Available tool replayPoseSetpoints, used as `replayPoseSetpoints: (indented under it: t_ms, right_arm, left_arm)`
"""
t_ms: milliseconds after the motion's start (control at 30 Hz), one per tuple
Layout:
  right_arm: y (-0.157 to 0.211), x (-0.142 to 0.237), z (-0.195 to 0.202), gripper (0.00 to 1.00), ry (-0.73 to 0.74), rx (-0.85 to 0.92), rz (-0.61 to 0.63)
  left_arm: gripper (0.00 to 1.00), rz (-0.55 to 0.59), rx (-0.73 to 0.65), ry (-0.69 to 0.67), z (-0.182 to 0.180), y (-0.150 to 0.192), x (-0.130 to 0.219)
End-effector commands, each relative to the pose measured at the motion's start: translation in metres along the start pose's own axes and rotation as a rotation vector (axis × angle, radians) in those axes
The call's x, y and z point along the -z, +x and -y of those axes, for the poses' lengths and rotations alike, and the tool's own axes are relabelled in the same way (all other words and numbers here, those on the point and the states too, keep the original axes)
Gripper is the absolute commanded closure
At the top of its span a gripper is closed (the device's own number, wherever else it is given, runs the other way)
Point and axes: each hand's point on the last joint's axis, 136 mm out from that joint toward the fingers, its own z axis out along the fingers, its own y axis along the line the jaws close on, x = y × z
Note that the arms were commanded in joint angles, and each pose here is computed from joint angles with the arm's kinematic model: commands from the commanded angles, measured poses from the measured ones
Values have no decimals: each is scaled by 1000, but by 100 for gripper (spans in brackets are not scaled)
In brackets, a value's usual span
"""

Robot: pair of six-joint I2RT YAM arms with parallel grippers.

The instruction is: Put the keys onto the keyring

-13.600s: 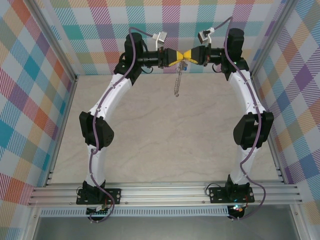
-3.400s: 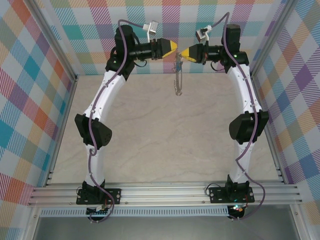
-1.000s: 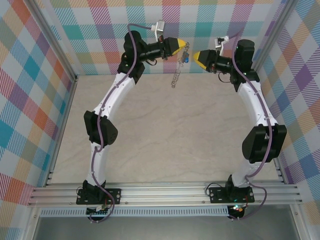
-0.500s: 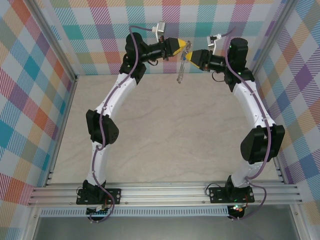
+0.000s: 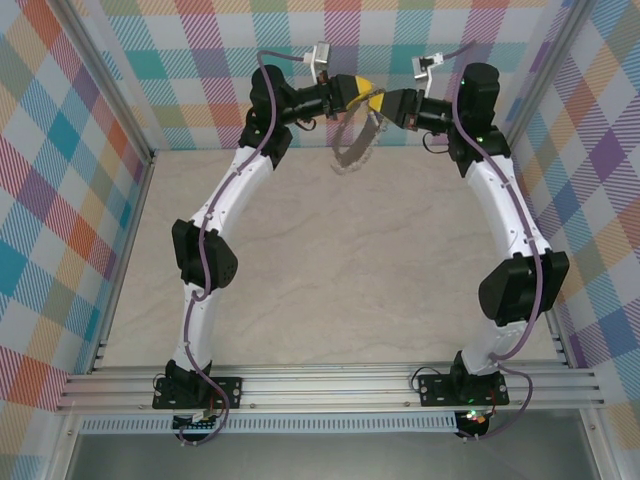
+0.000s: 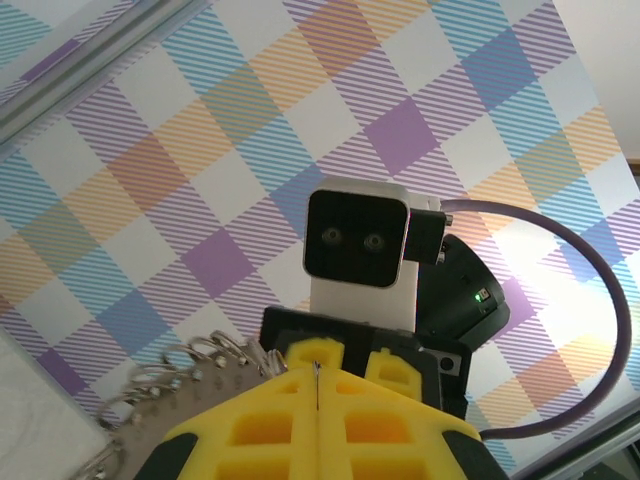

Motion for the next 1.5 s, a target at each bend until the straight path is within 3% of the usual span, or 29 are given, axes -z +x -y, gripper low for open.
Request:
replayPoseSetpoints:
  t_ms: [0, 100, 200, 300, 633, 967, 1467]
  right_arm:
    - [5, -10, -4, 90, -39, 12, -36]
    - [7, -10, -2, 86, -35, 4, -39]
    - [7, -8, -2, 56, -20, 7, -44]
    - [3, -1, -2, 47, -9, 2, -37]
    - [-29, 43, -11, 50, 52, 10, 82]
    - [-60, 47, -20, 53, 55, -28, 230]
    - [-58, 27, -34, 54, -17, 15, 185]
  left_arm:
    - [100, 30, -60, 55, 27, -8, 0]
    - [100, 31, -64, 56, 27, -9, 0]
    - [100, 31, -66, 58, 28, -9, 0]
    - [100, 32, -69, 58, 27, -9, 1]
    - [100, 30, -107, 71, 32, -11, 4]
    - [100, -14, -346, -25, 47, -6, 11]
    - [100, 61, -540, 20, 76, -15, 10]
